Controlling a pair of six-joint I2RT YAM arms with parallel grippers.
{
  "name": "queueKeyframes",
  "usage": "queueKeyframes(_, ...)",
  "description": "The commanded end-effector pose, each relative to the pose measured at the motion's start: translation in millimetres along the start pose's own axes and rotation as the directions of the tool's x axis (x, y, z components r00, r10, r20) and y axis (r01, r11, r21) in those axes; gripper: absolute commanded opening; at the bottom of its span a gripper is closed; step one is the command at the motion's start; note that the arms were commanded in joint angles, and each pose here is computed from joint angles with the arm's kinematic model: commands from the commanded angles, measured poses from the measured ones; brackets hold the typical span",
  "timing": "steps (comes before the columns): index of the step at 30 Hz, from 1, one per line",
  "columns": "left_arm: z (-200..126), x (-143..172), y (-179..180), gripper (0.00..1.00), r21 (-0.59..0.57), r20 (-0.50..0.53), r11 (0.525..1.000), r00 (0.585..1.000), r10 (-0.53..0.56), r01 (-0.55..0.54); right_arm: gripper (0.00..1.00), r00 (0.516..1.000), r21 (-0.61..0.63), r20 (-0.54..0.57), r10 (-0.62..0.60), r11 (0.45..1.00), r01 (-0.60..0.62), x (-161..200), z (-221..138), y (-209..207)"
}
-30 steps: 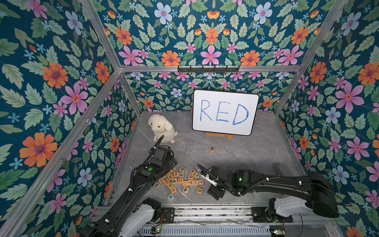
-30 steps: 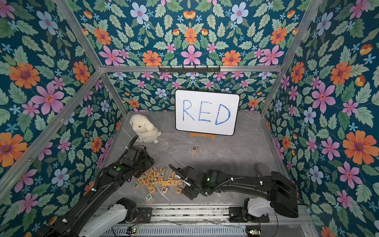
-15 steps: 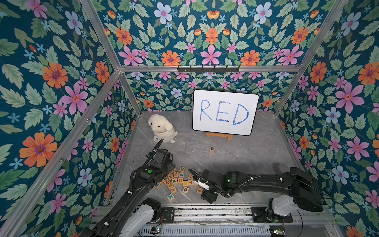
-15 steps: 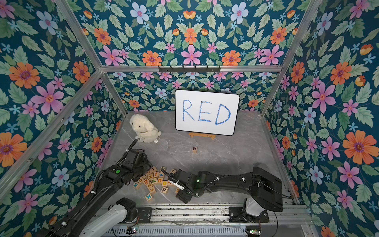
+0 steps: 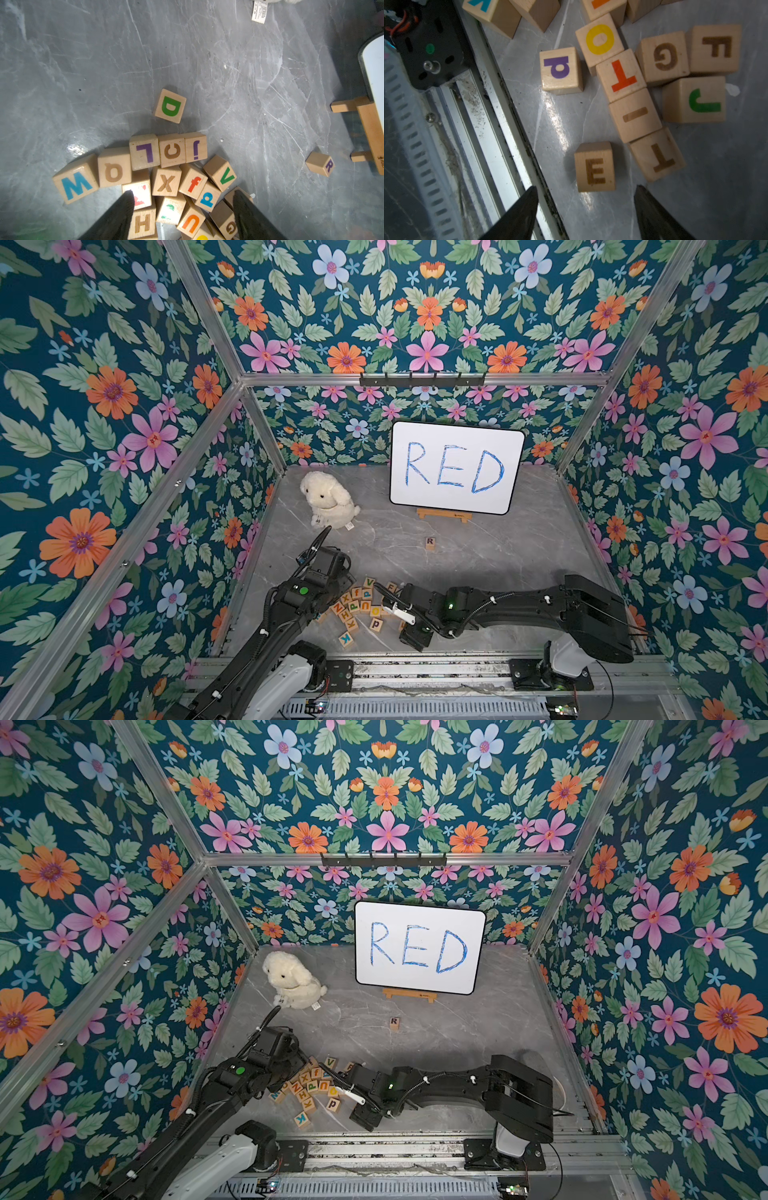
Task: Assemble the uppercase word "red" with letter blocks
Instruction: Pick up the letter block from the center of the board.
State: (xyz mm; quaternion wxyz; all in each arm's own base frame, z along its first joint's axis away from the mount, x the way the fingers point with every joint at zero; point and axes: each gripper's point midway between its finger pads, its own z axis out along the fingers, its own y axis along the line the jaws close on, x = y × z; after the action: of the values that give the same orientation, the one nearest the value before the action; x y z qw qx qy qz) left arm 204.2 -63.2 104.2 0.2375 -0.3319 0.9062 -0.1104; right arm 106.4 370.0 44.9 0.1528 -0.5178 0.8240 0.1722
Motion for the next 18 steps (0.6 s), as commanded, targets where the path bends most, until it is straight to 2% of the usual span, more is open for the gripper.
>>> queueKeyframes(1,0.1,-1.9,2.3,0.77,-0.014,0.011,1.000,1.000,-0.017,0.017,0.72,1.000,0.001,0.000,-0.017,1.000,0.017,-0.7,3.6,-0.2)
queueKeyframes(18,-0.2,-3.1,0.0,0.77,-0.011,0.011,1.000,1.000,-0.020,0.020,0.66,1.000,0.004,-0.006,-0.025,1.000,0.025,-0.6,15.1,-3.2)
